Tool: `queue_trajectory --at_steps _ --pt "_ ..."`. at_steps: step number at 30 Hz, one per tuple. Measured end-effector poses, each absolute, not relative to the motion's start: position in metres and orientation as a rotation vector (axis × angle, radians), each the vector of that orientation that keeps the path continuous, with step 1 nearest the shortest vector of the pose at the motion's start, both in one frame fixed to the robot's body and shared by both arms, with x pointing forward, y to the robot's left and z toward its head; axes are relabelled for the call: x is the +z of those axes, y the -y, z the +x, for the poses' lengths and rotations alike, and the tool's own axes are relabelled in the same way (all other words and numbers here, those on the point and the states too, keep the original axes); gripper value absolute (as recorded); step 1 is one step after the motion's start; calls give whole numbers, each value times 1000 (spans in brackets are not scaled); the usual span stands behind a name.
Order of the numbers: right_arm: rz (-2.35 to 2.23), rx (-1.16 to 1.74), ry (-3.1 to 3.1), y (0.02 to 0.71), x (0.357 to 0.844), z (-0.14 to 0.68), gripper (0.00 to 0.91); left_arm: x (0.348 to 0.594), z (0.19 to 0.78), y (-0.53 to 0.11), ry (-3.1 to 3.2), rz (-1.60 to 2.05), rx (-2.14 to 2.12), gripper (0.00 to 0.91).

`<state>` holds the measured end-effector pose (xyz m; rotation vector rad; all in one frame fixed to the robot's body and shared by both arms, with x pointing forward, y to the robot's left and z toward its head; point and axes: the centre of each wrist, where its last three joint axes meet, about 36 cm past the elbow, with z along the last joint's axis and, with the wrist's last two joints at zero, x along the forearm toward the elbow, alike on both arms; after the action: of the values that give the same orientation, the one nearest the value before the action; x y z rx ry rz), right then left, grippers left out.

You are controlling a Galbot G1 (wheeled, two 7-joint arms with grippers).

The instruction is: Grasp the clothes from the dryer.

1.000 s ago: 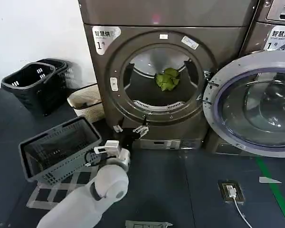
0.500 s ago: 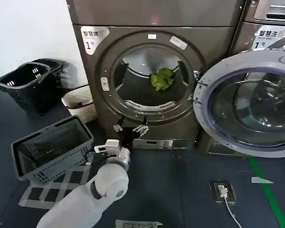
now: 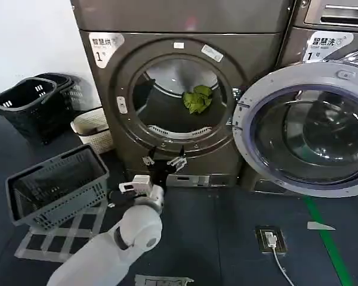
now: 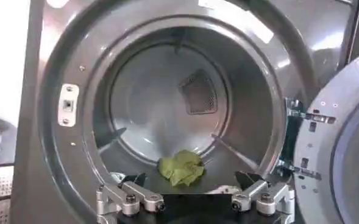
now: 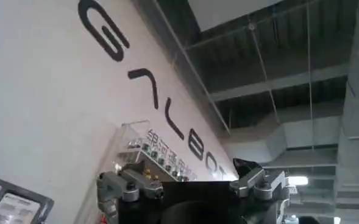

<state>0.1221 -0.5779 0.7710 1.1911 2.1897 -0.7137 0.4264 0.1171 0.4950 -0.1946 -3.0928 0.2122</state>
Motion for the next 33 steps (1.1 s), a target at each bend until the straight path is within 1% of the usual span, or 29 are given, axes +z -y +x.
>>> queue_trajectory --at_steps 23,33 --pt "1138 -743 -2182 575 775 125 907 496 431 -117 3101 -188 210 907" --pt "1133 -745 -2182 575 775 125 907 493 437 -118 3110 -136 193 907"
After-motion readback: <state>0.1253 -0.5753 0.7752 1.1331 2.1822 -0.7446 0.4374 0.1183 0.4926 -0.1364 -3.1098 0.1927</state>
